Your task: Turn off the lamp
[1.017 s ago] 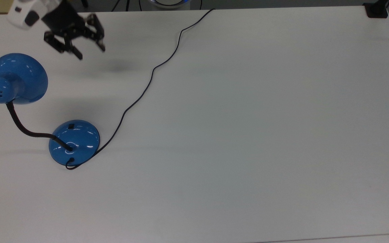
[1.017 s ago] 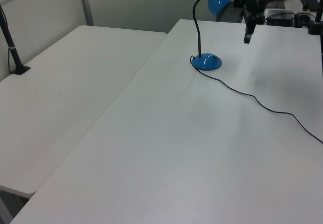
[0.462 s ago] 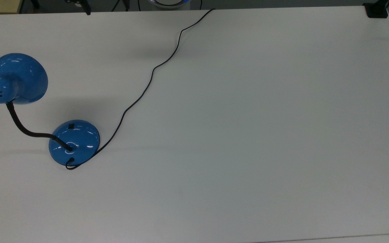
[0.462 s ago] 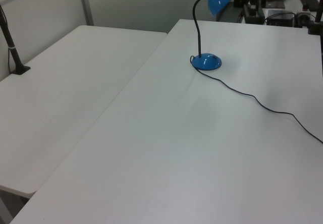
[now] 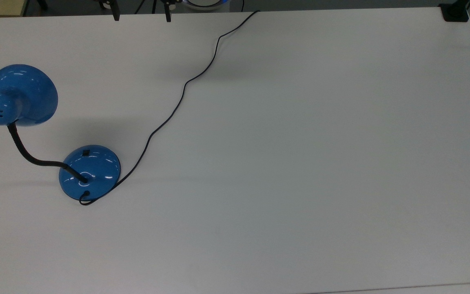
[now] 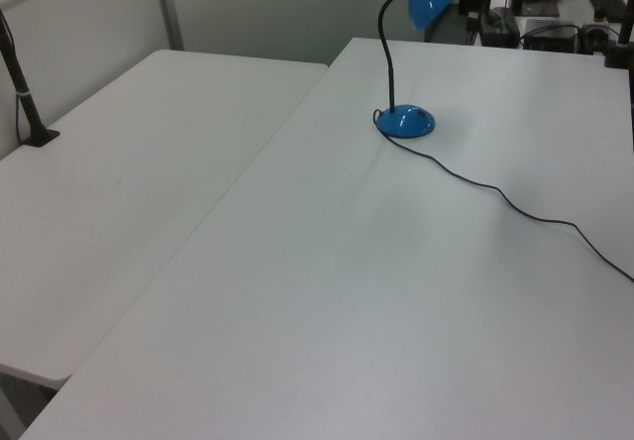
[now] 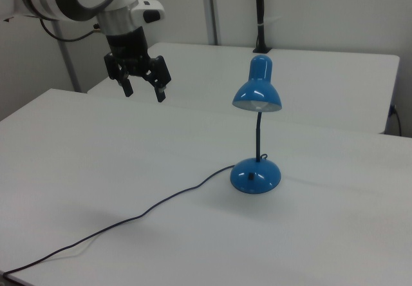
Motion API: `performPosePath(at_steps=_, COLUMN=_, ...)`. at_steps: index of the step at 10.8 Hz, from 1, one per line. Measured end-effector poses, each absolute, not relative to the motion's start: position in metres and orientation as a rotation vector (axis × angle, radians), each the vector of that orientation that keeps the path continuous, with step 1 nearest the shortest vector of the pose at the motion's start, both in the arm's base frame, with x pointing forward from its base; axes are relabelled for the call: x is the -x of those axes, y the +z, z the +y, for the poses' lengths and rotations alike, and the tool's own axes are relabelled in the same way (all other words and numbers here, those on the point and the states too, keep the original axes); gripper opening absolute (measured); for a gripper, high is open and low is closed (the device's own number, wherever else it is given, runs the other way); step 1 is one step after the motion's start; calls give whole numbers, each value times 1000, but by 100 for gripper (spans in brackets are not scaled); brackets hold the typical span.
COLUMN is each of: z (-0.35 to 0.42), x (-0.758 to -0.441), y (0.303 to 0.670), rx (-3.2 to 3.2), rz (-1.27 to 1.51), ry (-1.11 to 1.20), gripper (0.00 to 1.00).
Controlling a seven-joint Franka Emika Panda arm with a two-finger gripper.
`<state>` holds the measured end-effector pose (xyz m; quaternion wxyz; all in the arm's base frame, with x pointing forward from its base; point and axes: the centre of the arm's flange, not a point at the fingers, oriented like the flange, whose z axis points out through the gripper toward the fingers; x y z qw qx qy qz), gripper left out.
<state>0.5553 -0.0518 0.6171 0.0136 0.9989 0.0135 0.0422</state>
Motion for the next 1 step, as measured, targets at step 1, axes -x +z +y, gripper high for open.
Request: performPosePath(at_steps=1, z=-53, x=-555, y=617, rx=-3111, rz=37, ry=132, gripper=100)
